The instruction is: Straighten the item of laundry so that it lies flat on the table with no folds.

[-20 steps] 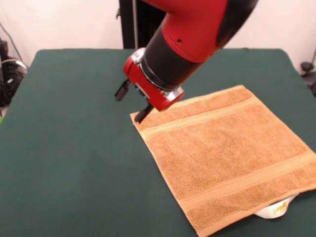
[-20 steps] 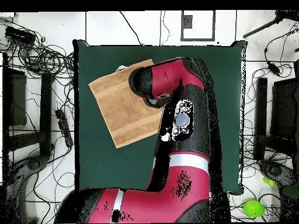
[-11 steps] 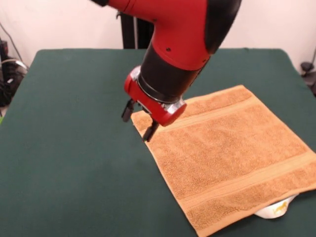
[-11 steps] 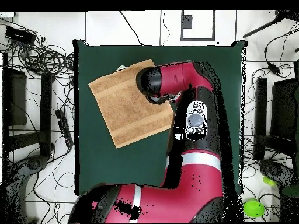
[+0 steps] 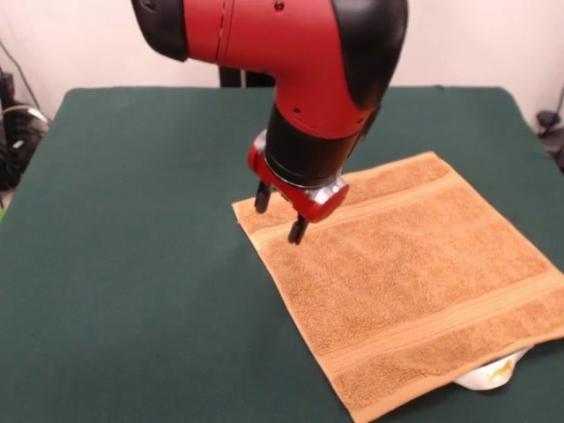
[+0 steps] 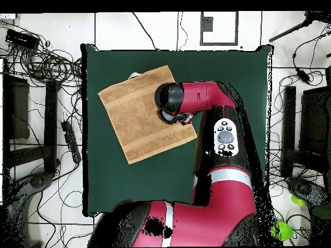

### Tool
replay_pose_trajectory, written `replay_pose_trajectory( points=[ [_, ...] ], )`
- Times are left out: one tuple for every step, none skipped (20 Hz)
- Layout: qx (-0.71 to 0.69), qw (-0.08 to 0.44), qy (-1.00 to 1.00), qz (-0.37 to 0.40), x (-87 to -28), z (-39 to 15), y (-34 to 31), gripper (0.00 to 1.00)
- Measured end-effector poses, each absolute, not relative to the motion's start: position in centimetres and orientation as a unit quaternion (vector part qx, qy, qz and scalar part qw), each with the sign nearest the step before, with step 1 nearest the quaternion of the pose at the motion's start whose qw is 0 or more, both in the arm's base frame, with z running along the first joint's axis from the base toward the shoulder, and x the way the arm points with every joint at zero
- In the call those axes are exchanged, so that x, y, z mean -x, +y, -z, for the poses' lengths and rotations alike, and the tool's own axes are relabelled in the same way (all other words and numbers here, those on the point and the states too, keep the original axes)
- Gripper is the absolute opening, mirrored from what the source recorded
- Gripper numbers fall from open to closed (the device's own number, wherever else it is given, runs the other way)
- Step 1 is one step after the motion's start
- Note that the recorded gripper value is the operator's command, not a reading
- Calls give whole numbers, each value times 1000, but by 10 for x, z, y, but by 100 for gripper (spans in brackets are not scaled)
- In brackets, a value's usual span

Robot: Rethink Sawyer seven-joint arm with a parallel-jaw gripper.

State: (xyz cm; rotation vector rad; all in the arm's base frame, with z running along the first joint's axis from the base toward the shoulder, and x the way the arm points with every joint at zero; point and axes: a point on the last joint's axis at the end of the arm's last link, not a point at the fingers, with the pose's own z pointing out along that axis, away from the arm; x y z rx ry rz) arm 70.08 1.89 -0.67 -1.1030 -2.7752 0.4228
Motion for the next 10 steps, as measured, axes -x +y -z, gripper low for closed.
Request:
replay_pose_trajectory(
  points=[
    [366, 70, -918, -138, -696, 9, 21, 100],
    [366, 72, -918, -138, -694, 10, 21, 100],
    [364, 74, -918, -139, -693, 12, 23, 100],
    [362, 74, -918, -141, -692, 13, 24, 100],
    [361, 75, -919, -142, -691, 14, 26, 100],
    [358, 76, -919, -144, -691, 16, 27, 100],
    [356, 76, -920, -145, -690, 17, 29, 100],
    [352, 77, -921, -148, -689, 19, 32, 100],
    [348, 77, -922, -151, -688, 21, 34, 100],
    [344, 78, -923, -155, -687, 24, 37, 100]
  ],
)
